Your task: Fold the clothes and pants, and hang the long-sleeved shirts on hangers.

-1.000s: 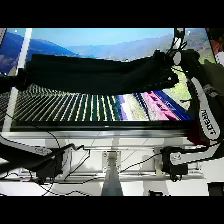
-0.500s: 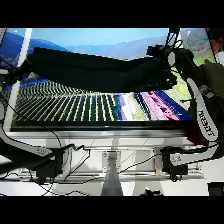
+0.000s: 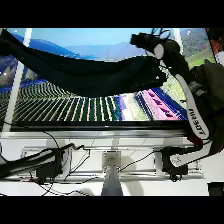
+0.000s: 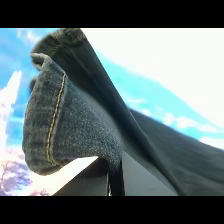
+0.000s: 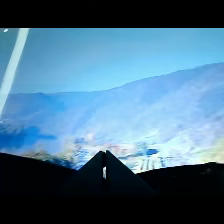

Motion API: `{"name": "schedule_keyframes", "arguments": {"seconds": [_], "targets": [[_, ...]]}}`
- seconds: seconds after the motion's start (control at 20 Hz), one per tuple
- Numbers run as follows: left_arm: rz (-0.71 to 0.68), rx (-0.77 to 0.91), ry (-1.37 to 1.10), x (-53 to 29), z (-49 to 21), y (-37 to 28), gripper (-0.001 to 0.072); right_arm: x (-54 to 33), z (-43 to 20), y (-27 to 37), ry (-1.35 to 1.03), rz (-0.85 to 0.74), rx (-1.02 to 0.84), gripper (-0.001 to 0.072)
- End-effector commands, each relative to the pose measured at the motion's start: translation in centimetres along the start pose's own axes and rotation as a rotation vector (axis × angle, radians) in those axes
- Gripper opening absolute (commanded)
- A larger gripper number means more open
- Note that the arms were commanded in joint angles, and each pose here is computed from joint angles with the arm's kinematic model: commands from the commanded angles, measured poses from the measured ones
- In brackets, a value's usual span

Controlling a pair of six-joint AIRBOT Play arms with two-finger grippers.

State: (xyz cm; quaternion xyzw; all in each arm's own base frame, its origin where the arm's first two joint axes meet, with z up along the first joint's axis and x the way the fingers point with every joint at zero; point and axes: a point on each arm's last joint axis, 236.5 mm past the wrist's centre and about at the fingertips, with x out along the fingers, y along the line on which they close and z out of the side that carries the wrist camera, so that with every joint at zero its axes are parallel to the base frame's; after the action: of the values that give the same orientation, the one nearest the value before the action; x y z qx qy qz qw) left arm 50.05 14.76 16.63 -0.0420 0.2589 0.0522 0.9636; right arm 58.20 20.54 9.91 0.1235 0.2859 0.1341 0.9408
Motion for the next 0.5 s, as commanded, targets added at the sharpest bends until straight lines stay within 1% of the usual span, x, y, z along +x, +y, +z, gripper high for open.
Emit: {"name": "schedule_keyframes", "arguments": {"seconds": [0.0,0.15,0.3,0.45], "targets": [[-0.037,0.08,-0.047,-5.9,2.8,-3.3,0.0024,1.7,-3.9,8.8,0.123,0.158,0.069,0.0039],[-0.072,0.09,-0.108,-8.4,4.6,-5.5,0.0024,2.2,-9.4,18.7,0.237,0.327,0.064,0.0039],[-0.177,0.016,-0.131,-8.8,5.2,-8.4,0.0024,1.2,-15.0,28.1,0.317,0.472,0.041,0.0038],[-0.248,-0.012,-0.137,-9.0,5.4,-10.8,0.0025,-0.5,-19.3,35.7,0.356,0.594,0.028,0.0038]]}}
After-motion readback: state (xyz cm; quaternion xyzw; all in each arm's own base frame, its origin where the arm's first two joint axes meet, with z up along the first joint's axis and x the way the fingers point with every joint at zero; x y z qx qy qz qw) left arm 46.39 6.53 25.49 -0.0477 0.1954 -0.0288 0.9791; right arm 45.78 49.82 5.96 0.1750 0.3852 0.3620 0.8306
